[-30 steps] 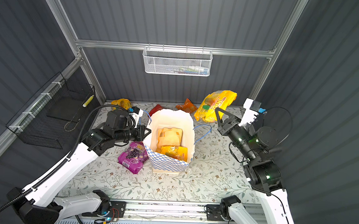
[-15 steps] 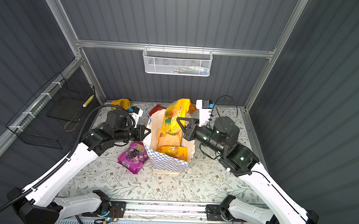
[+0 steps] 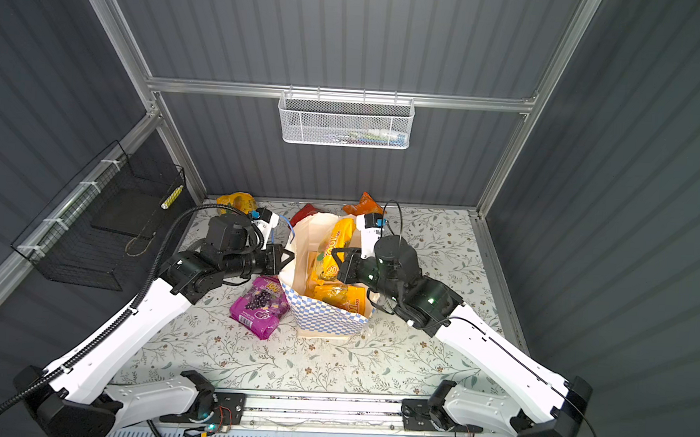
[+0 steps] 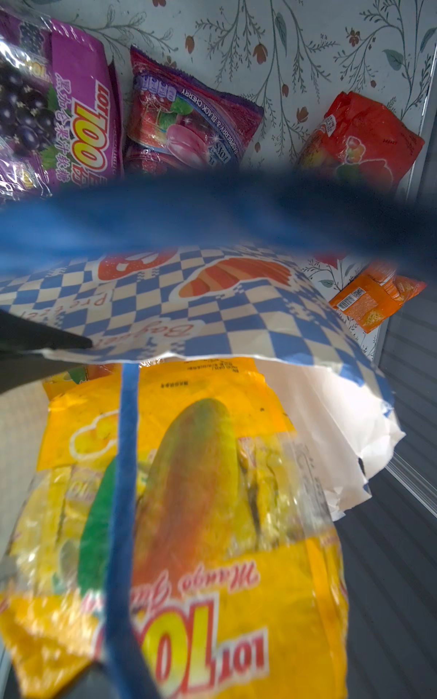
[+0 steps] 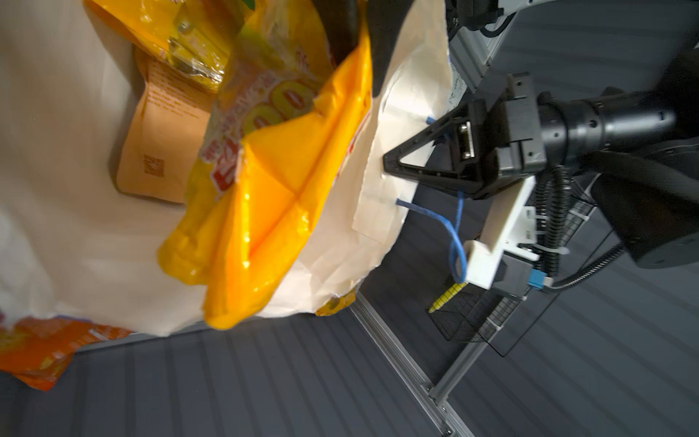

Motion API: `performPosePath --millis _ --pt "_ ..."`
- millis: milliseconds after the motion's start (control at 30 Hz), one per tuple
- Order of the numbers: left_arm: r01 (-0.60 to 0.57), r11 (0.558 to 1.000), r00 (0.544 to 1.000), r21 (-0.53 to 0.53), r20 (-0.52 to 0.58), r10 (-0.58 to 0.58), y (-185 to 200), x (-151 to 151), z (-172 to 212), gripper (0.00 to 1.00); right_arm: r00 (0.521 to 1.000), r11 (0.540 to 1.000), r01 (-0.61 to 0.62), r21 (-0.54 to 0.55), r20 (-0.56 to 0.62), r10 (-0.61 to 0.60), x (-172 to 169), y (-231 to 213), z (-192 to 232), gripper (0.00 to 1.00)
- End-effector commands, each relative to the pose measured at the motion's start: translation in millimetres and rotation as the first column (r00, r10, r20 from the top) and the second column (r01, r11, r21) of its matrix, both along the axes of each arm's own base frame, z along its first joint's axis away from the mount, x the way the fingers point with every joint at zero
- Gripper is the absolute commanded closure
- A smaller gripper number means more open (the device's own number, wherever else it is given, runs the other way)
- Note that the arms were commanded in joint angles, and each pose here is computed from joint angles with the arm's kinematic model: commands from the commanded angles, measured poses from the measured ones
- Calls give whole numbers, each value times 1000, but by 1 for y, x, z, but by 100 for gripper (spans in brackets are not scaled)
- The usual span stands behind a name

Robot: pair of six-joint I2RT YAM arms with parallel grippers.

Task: Place the snacks into the paper bag
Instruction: 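Lower the yellow bag into the paper bag and open the right gripper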

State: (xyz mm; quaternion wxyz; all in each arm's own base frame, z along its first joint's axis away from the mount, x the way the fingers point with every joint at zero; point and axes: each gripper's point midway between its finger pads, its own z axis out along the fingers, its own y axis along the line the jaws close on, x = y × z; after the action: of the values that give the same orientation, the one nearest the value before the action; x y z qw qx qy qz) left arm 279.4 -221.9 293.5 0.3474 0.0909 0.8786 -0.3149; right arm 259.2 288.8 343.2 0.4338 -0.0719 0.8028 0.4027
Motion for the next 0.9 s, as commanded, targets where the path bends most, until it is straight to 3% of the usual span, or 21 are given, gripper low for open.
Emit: performPosePath --millis 0,200,567,867 --pt "2 999 998 -43 60 0 -1 4 18 100 994 992 67 103 81 -76 16 2 31 100" --pt "-6 999 998 -43 68 9 0 4 20 100 982 978 181 100 29 -185 39 0 11 100" --pt "5 999 998 -50 71 -1 -1 2 22 100 959 945 279 169 -105 -264 72 19 -12 100" --pt "1 999 997 -48 76 2 0 2 23 100 892 903 413 121 -252 -375 90 21 -42 100"
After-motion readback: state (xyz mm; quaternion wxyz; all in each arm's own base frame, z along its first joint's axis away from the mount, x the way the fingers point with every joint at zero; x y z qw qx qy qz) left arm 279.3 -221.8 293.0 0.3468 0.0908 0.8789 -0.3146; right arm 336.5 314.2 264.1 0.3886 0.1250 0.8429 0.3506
